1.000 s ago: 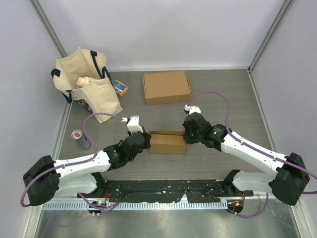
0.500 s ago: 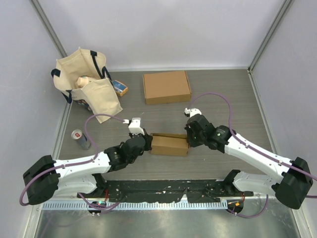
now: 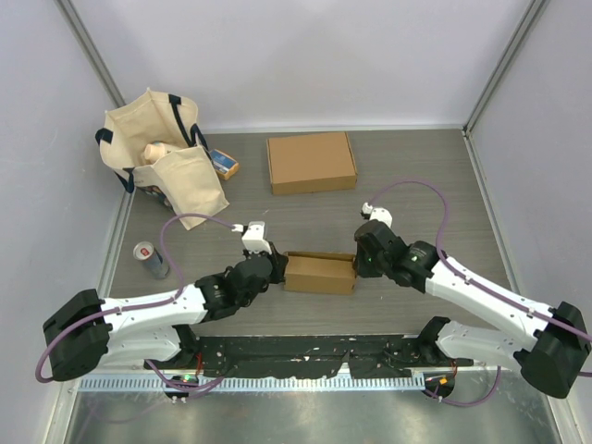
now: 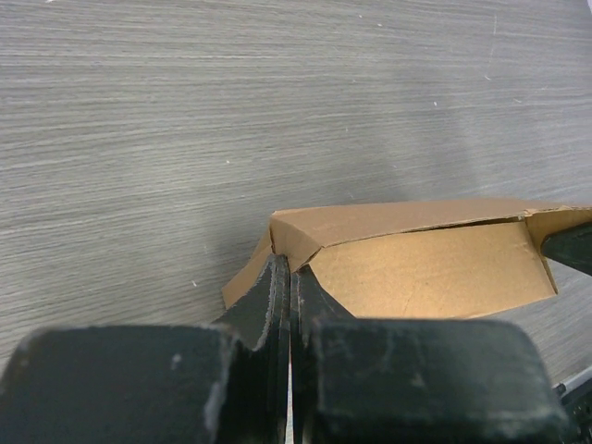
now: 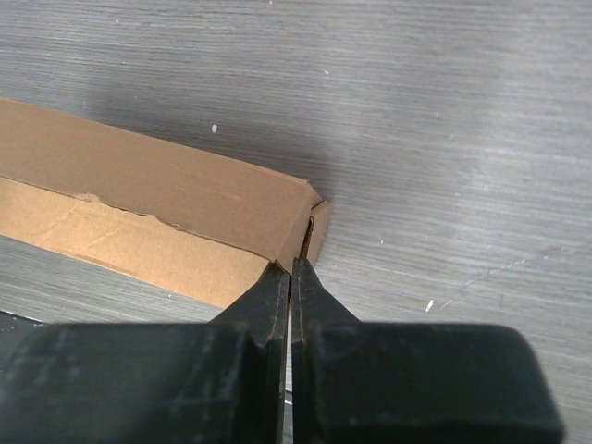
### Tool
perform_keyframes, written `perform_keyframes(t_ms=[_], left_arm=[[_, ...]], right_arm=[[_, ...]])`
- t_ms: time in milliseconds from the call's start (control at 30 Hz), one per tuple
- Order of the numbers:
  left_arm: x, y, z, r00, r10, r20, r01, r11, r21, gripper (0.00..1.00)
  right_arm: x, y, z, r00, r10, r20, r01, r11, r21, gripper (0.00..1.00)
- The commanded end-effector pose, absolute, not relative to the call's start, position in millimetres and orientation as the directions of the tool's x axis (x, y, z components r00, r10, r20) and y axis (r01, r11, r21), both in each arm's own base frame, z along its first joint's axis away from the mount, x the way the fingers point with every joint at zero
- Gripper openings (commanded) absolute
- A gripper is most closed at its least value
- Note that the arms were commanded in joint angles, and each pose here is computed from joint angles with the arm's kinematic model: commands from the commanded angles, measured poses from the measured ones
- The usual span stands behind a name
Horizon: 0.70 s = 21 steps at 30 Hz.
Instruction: Fold the paper box
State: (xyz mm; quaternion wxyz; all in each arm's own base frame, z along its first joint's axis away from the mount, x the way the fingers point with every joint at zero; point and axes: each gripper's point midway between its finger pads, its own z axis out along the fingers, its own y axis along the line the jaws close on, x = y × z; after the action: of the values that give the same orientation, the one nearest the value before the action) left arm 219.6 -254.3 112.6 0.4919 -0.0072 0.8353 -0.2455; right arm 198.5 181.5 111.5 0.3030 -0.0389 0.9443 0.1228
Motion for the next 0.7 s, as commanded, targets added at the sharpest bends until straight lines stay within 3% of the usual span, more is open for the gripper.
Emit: perform_keyframes(t_ms=[0,133,233,267,367,467,667], left_arm=[[198.7,-234.8,65.7,-0.606,-0.115,-0.787,0.225,0.924,-0.309,0.0],[198.1,-234.8,66.4,-0.604,-0.113,-0.789,0.231,0.923,-0.309,0.0],[198.8,-234.8,68.3,-0.597,-0.118,-0.794,0.234,0.921,-0.313,0.0],[199.2,-235.8,70.6,-0.594,-0.117,-0.796,0.239,0.919,-0.314,0.0],[198.4,-237.0,71.3,-0.594,-0.119,-0.795,0.242,0.917,-0.318,0.0],[199.0,-237.8,71.4,-0.593,-0.117,-0.797,0.242,0.918,-0.315,0.0],[197.3,-237.8,71.2,-0.594,-0.125,-0.795,0.235,0.918,-0.32,0.0]], right_arm=[[171.9,147.3,85.6,-0.86,0.057,-0.507,-0.017,0.99,0.139,0.04],[163.9,146.5,75.5,-0.875,0.071,-0.478,-0.004,0.988,0.155,0.06],[168.7,161.9,86.5,-0.852,0.128,-0.507,-0.012,0.965,0.262,0.16],[171.5,168.3,95.1,-0.841,0.135,-0.524,-0.031,0.955,0.296,0.32],[170.6,187.5,118.8,-0.828,0.136,-0.544,-0.115,0.908,0.403,0.59],[164.4,194.6,123.4,-0.825,0.119,-0.553,-0.174,0.877,0.448,0.73],[150.9,221.0,125.0,-0.833,0.159,-0.529,-0.241,0.757,0.607,0.74]])
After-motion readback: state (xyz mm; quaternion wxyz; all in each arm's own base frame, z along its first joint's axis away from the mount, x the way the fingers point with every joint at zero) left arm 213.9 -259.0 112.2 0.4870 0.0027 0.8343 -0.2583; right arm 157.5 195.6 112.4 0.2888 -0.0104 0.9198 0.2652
